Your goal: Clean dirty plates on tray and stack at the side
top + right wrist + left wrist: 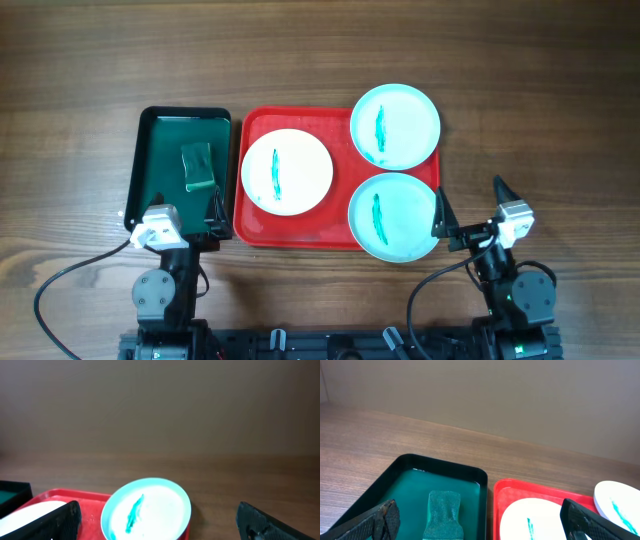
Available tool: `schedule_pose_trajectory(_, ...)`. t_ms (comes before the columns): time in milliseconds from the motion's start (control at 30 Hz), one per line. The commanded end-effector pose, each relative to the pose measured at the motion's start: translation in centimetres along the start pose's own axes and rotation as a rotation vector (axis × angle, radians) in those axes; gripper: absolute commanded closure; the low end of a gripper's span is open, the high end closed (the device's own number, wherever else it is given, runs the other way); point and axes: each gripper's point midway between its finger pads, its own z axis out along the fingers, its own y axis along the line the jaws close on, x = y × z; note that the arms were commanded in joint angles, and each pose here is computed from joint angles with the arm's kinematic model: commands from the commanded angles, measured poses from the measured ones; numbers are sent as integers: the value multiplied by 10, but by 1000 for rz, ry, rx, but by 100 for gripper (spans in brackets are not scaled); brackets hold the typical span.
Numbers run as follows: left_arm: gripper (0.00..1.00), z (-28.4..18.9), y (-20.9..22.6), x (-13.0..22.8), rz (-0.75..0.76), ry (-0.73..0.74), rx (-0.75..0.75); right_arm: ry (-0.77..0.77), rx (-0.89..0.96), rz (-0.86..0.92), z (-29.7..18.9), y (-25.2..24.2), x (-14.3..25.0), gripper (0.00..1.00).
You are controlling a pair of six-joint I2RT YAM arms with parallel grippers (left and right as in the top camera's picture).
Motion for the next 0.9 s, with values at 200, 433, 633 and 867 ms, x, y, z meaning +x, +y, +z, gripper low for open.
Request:
schedule_pose_trajectory(200, 0, -8, -15, -37, -10, -17, 44, -116, -40, 9, -6, 12, -78, 0)
schedule_pose_trajectory(433, 0, -11, -28, -91, -11, 123, 16, -27, -79, 13, 20, 25, -145, 0)
schedule_pose_trajectory(633, 0, 9, -30, -102, -13, 415, -52, 259, -110, 41, 79, 31, -132, 0)
schedule_pose_trajectory(867, 0, 52, -22, -61, -45, 729, -137, 597, -249, 131, 143, 53, -79, 0)
